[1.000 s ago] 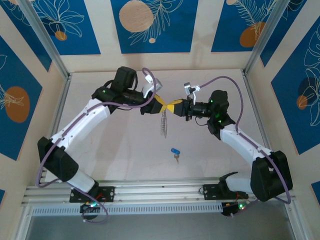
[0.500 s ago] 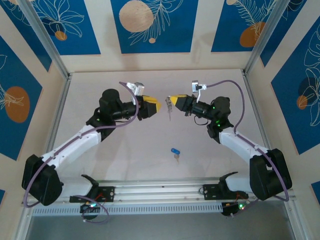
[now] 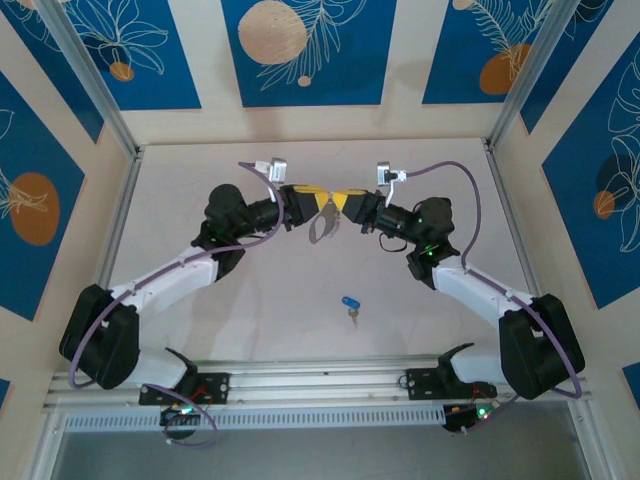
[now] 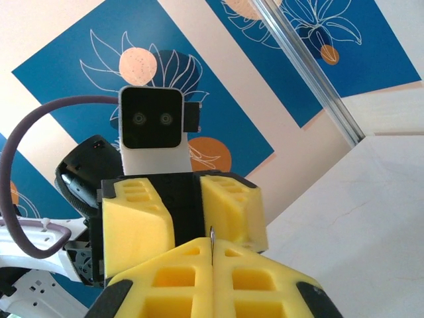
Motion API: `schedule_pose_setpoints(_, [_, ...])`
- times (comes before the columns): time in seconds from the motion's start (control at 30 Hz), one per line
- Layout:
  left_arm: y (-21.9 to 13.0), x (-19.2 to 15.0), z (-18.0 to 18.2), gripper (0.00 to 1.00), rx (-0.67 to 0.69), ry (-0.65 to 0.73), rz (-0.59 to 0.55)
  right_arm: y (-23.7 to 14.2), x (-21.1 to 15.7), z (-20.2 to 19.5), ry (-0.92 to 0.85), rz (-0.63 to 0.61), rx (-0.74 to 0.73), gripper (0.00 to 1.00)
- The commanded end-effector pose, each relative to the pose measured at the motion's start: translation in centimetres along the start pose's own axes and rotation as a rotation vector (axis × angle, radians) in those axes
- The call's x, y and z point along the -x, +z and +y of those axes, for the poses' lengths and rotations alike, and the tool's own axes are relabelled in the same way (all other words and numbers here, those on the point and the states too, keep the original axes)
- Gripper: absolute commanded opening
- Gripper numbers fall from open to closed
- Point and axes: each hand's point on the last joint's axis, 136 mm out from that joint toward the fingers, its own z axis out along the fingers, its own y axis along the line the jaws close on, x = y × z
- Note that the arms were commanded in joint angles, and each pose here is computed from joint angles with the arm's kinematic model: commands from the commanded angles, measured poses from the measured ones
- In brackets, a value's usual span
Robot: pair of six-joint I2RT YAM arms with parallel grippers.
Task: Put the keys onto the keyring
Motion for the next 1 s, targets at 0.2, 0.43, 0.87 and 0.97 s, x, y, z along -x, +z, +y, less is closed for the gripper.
schedule_pose_setpoints(0.2, [0.8,0.3,-1.6,0.18,-0.079,0.03,-0.005,0.3,0.8,0.3,-0.022,-0.035,0.011,0.0])
schedule_pose_setpoints(0.43, [1.2,-0.3,-1.7,0.22,-0.09,0.031,0.013,0.3,0.7,-0.1,-0.02,-0.03,0.003,0.0])
schedule_pose_setpoints(0.87, [0.9,-1.1,-2.6,0.0,-0.023,0.201,0.22,-3.4,1.4,-1.0,-0.026,0.039,-0.071,0.52])
schedule_pose_setpoints(0.97, [0.2,-2.1,-3.2,0.0,-0.016,0.315,0.39,-4.1,0.7,0.0,-0.062,0.125,-0.053,0.57])
